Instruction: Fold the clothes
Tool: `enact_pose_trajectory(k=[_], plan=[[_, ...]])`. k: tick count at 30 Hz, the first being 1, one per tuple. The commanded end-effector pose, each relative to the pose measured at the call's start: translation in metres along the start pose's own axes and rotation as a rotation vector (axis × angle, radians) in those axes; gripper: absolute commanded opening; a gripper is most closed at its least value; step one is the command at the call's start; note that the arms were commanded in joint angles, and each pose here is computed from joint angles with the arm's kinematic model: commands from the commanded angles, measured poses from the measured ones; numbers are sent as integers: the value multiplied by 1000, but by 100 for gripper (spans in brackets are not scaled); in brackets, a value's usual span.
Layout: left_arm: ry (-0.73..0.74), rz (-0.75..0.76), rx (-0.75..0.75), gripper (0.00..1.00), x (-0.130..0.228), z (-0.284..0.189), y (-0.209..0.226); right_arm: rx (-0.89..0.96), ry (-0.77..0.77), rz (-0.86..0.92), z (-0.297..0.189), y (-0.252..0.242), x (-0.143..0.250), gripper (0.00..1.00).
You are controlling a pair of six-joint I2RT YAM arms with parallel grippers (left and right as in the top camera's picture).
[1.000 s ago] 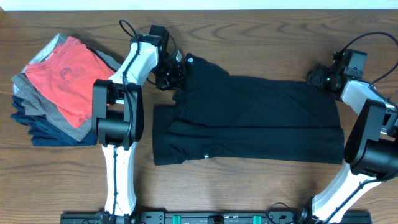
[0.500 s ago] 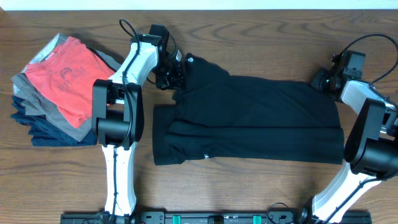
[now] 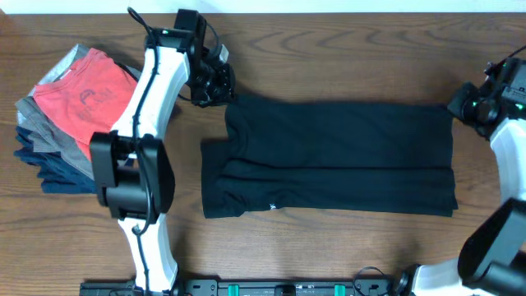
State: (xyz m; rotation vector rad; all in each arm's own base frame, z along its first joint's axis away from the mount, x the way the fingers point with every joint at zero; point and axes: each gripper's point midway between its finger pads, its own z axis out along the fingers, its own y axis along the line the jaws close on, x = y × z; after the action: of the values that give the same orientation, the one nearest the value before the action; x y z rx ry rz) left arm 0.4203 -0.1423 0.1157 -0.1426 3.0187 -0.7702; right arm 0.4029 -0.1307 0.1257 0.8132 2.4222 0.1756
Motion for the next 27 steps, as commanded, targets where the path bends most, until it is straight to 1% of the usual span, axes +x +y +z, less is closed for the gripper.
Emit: enact_pose_trajectory(k=[1,4,7,14,20,27], plan=[[48,2,-30,6,14,-6,5,142,67,3,-8,-27,20,1],[132,2,-48,6,35,-5,11,290,151,4,-18,-55,42,1],[189,-13,-81,6,50,-8,18,365,201,4,-25,-70,55,1],[296,-43,-227,6,78,-19,43,411,294,45,-36,-87,75,1],[397,-69,-252,6,103,-16,51,433,327,61,-40,-96,83,1],[519,-102,-275,6,136,4,64,533,311,47,-48,-114,79,1]])
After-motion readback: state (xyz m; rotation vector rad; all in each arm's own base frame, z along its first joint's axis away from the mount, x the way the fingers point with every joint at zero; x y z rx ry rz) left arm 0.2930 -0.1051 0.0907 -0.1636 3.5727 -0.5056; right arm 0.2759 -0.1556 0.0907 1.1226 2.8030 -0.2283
